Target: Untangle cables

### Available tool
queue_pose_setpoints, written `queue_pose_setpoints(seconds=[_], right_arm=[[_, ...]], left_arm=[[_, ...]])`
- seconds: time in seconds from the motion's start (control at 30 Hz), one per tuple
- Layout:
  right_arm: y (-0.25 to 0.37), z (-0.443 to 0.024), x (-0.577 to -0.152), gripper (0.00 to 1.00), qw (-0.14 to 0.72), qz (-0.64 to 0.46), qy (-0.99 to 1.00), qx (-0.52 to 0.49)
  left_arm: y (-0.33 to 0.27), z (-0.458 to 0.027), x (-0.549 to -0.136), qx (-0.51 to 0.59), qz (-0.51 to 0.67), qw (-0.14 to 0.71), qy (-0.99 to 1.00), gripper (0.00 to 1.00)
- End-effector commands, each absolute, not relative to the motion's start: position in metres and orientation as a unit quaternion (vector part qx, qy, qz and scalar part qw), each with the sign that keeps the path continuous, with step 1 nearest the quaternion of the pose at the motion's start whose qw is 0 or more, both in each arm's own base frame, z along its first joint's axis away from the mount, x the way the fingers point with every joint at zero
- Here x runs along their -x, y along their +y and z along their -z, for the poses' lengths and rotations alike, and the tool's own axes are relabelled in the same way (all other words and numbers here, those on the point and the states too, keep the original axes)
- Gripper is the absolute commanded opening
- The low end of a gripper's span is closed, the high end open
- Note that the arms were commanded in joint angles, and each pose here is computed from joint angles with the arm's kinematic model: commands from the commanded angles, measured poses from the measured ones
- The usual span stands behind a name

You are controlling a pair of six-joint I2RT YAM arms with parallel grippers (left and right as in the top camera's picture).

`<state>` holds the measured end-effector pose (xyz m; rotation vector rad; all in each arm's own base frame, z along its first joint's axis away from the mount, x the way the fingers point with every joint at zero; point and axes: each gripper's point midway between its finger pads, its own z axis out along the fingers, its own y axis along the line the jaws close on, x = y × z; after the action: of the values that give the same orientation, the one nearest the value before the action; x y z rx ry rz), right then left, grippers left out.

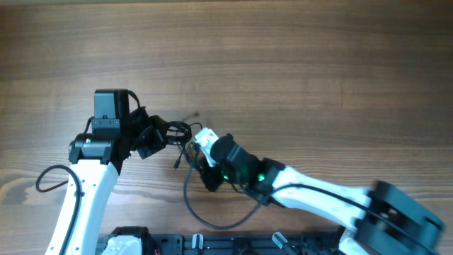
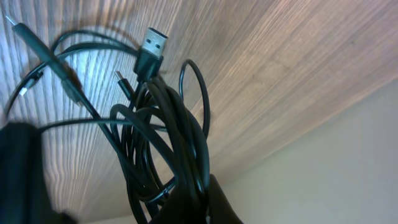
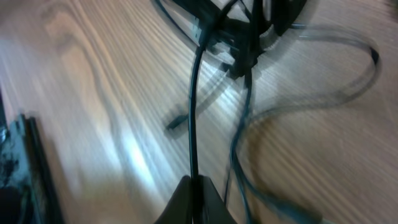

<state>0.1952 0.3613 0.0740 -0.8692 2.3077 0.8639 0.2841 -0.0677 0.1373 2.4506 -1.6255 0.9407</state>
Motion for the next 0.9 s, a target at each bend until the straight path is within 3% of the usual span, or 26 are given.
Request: queue_pose_setpoints(seconds=[0.0, 0.13, 0.23, 0.27, 0.37, 0.47, 0.5, 0.6, 0.7, 0.8, 0.83, 0.87], right_arm=[[0.336, -0.127, -0.173, 0.04, 0.264, -0.331, 0.842, 0.334], [0.260, -0.133, -0.164, 0.04, 0.265, -0.219, 0.888, 0.304], [0.202, -0.129, -0.170, 0.05, 0.273, -0.122, 0.929, 0.217], [0.200, -0.129, -0.172, 0.11, 0.275, -0.123, 0.933, 0.196], [0.218, -0.136, -0.181, 0.42, 0.290, -0.161, 0.930, 0.156], [0.276, -0.151, -0.204, 0.86, 0.331, -0.246, 0.896, 0.165], [0.295, -0.152, -0.208, 0.90, 0.339, -0.269, 0.881, 0.193], [0.345, -0.142, -0.212, 0.95, 0.354, -0.313, 0.833, 0.288], [0.366, -0.106, -0.223, 0.94, 0.368, -0.289, 0.812, 0.348], [0.373, -0.059, -0.231, 0.88, 0.352, -0.265, 0.825, 0.354], [0.373, -0.046, -0.231, 0.83, 0.343, -0.260, 0.831, 0.354], [0.372, -0.036, -0.231, 0.72, 0.335, -0.255, 0.835, 0.355]], left_arm=[[-0.059, -0.145, -0.290, -0.815, -0.304, 0.004, -0.493, 0.04], [-0.057, -0.144, -0.291, -0.817, -0.303, 0.000, -0.490, 0.04], [-0.057, -0.145, -0.291, -0.817, -0.304, -0.001, -0.490, 0.04], [-0.057, -0.145, -0.291, -0.817, -0.304, -0.001, -0.490, 0.04], [-0.057, -0.145, -0.291, -0.817, -0.304, 0.000, -0.491, 0.04], [-0.061, -0.146, -0.291, -0.813, -0.309, 0.010, -0.493, 0.04], [-0.063, -0.146, -0.290, -0.812, -0.311, 0.014, -0.494, 0.04], [-0.063, -0.146, -0.290, -0.811, -0.311, 0.016, -0.494, 0.04], [-0.064, -0.147, -0.290, -0.810, -0.313, 0.019, -0.495, 0.04], [-0.065, -0.147, -0.290, -0.810, -0.313, 0.021, -0.495, 0.04], [-0.065, -0.147, -0.290, -0.810, -0.313, 0.021, -0.495, 0.04], [-0.065, -0.147, -0.290, -0.810, -0.313, 0.021, -0.495, 0.04]])
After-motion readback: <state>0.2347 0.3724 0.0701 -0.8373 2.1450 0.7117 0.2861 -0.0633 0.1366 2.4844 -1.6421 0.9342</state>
